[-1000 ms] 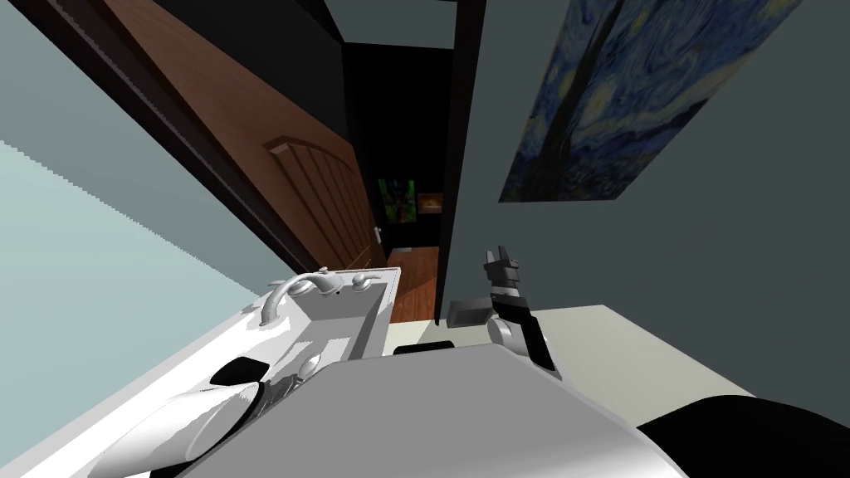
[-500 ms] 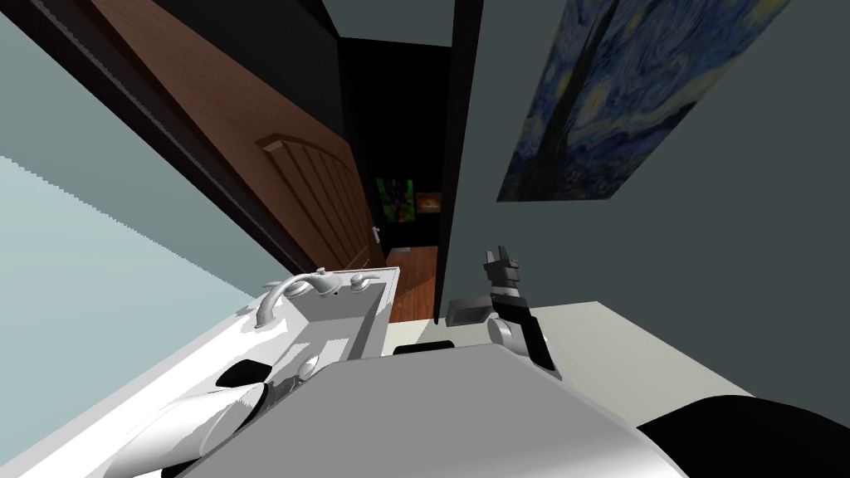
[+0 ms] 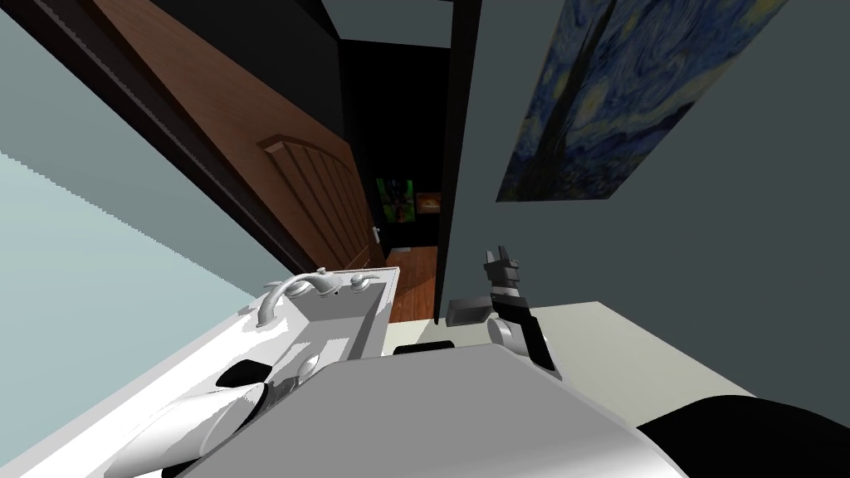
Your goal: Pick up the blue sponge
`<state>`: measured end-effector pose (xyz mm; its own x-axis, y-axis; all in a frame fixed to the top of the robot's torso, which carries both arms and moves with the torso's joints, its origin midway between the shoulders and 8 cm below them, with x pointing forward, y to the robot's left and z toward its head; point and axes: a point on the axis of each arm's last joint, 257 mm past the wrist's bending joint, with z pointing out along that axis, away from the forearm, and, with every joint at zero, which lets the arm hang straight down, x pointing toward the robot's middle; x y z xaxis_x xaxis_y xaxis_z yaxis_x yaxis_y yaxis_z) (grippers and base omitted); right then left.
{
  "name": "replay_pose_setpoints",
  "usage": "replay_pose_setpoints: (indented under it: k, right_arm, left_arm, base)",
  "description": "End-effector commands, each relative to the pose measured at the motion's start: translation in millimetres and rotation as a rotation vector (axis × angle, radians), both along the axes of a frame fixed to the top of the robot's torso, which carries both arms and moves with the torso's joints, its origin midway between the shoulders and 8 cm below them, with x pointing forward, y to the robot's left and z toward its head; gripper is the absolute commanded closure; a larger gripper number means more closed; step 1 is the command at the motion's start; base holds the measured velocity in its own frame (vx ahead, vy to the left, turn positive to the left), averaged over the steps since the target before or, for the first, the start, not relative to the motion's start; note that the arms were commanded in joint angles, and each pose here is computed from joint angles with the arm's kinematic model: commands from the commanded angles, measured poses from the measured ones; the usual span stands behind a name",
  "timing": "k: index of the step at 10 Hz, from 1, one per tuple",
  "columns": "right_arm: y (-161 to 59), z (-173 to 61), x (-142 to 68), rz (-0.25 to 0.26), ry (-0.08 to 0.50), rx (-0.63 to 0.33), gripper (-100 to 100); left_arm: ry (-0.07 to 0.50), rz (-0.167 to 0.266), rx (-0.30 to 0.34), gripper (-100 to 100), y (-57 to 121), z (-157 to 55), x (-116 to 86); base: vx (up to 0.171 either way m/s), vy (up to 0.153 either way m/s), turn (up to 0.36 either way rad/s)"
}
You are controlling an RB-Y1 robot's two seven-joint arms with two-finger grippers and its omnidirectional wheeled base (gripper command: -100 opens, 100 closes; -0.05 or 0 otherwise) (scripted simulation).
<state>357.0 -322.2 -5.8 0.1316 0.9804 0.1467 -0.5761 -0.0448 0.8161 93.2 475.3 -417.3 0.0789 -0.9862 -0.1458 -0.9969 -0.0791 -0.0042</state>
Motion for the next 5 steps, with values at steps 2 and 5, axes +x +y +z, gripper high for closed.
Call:
replay_pose_setpoints:
  k: [2,5]
  right_arm:
    - [0.0,0.0,0.0,0.0,0.0,0.0,0]
    - [0.0,0.0,0.0,0.0,0.0,0.0,0]
  left_arm:
    - [0.0,0.0,0.0,0,0.0,0.0,0.0]
    - [0.003,-0.014,-0.002,100,-3.9,16.3,0.8]
  base:
    - [0.0,0.0,0.0]
    - [0.017,0.004,0.042]
